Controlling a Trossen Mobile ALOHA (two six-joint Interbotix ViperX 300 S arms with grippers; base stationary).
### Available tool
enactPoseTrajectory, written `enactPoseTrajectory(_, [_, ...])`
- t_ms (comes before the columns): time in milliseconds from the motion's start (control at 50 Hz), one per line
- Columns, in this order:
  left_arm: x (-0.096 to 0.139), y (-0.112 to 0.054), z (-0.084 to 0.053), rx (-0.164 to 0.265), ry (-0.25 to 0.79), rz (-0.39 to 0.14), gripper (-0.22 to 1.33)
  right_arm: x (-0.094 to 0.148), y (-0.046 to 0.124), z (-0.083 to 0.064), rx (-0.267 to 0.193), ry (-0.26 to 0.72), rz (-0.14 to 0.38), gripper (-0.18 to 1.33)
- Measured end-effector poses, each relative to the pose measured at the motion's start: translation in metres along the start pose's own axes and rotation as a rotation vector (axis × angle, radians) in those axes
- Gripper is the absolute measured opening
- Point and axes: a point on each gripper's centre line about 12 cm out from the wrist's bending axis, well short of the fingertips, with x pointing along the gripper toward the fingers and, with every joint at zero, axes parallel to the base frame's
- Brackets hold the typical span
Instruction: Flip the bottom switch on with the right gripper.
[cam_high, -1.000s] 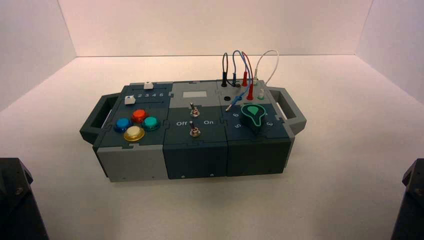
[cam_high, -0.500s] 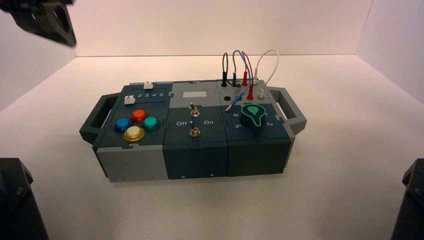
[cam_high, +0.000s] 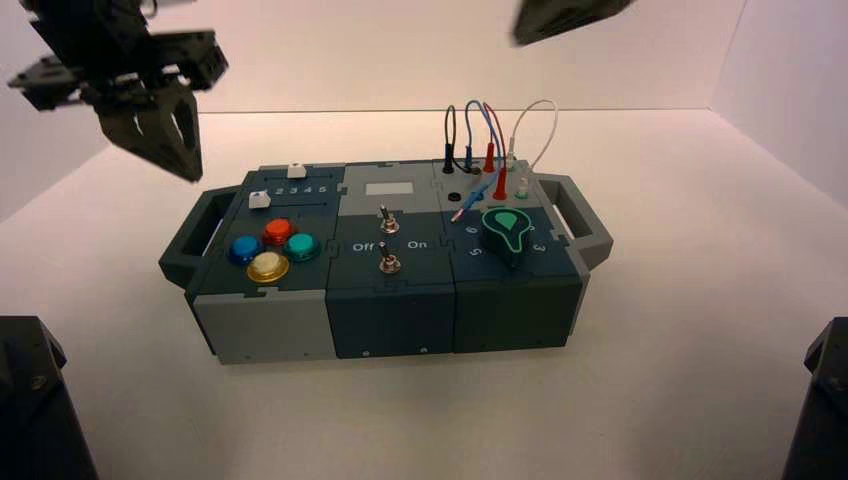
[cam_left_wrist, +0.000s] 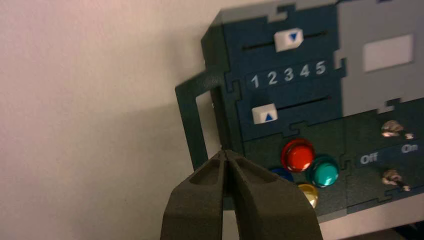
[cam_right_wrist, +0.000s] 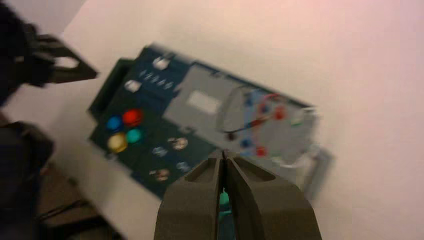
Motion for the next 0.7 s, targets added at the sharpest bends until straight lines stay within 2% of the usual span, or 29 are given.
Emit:
enactPoseTrajectory(20, [0.003, 0.000, 0.001, -0.001, 0.011, 0.002, -0.16, 0.005, 0.006, 0.001, 0.002, 0.020, 0.016, -0.14])
enactPoseTrajectory(140, [0.011, 0.001, 0.001, -0.007, 0.048, 0.008, -0.16, 0.020, 0.015, 0.003, 0.015, 0.066, 0.038, -0.14])
enactPoseTrajectory(360, [0.031, 0.002, 0.004, -0.015, 0.131, 0.020, -0.16, 0.048, 0.017, 0.004, 0.052, 0.141, 0.036, -0.14])
enactPoseTrajectory(560, [0.038, 0.003, 0.004, -0.014, 0.162, 0.024, -0.16, 0.067, 0.021, 0.000, 0.060, 0.198, 0.037, -0.14])
enactPoseTrajectory(700, [0.041, 0.000, 0.005, 0.006, 0.171, 0.024, -0.16, 0.084, 0.032, -0.001, 0.059, 0.239, 0.052, -0.14])
